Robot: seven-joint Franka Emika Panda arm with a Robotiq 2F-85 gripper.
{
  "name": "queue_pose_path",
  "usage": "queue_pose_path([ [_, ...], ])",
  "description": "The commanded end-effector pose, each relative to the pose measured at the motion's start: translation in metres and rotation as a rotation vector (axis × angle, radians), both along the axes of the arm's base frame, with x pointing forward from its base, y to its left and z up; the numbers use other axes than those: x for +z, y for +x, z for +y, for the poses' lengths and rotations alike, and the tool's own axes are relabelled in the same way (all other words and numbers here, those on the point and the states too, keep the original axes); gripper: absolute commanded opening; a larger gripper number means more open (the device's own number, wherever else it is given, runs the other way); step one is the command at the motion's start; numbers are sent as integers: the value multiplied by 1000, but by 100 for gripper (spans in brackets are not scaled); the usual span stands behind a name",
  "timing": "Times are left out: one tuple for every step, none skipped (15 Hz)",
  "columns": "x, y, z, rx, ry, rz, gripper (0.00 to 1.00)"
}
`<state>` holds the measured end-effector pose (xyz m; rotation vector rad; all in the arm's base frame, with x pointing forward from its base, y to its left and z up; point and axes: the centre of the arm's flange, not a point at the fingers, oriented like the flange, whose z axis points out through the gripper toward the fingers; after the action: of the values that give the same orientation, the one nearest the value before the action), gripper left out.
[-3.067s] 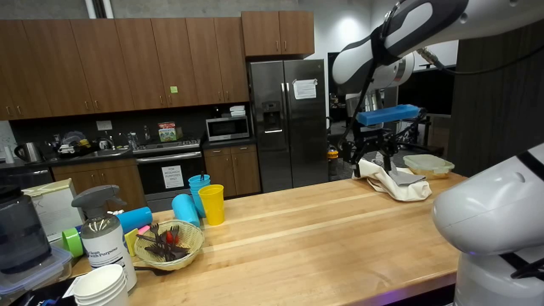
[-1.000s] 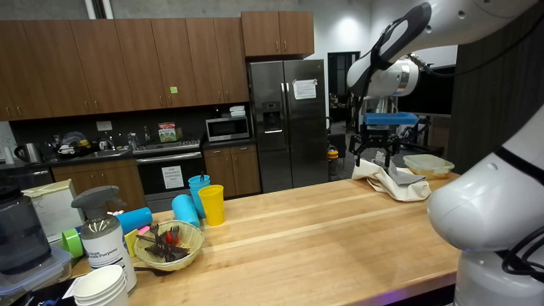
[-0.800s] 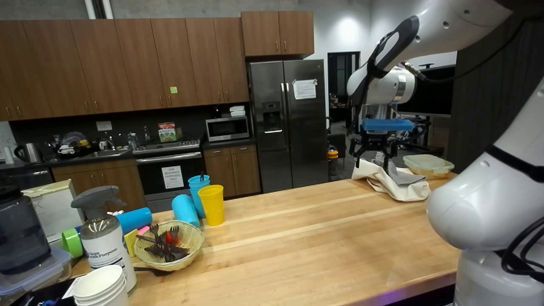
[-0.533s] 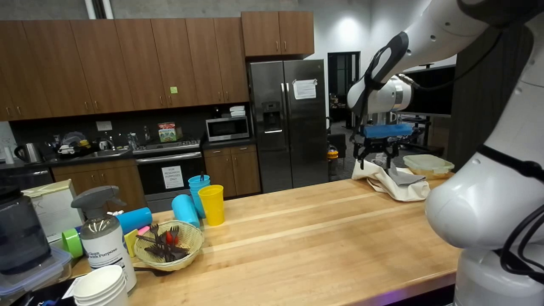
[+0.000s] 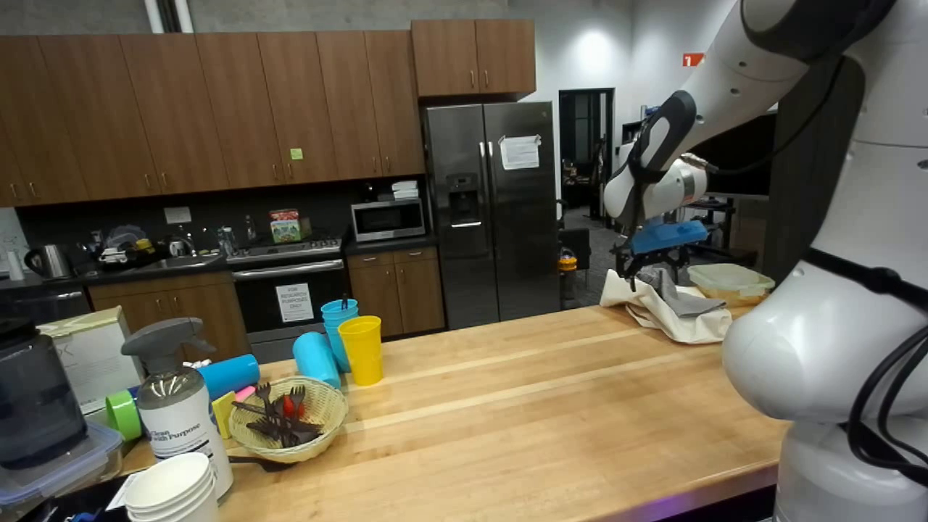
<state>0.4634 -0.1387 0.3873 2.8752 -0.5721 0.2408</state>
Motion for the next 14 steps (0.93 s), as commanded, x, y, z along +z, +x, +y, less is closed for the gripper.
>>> queue_pose_path([
  [-19,15,0,-44,-45,-24,100],
  [-24,18,0,-58,-56,-30,100],
  [-30,21,-1,-75,-68,-39,100],
  [-34,23,-2,-90,-75,-47,100],
  [-38,26,-3,-106,-80,-55,100],
  [-41,28,-5,-121,-84,-63,100],
  [-44,29,-7,-135,-87,-72,100],
  [-46,31,-9,-148,-91,-81,100],
  [-48,34,-11,-158,-94,-89,100],
  [-49,35,-14,-167,-99,-94,100],
  [-50,38,-17,-176,-101,-97,100],
  [-52,40,-19,-181,-99,-96,100],
  [-53,42,-21,-189,-96,-95,100],
  [-55,43,-22,-192,-84,-89,100],
])
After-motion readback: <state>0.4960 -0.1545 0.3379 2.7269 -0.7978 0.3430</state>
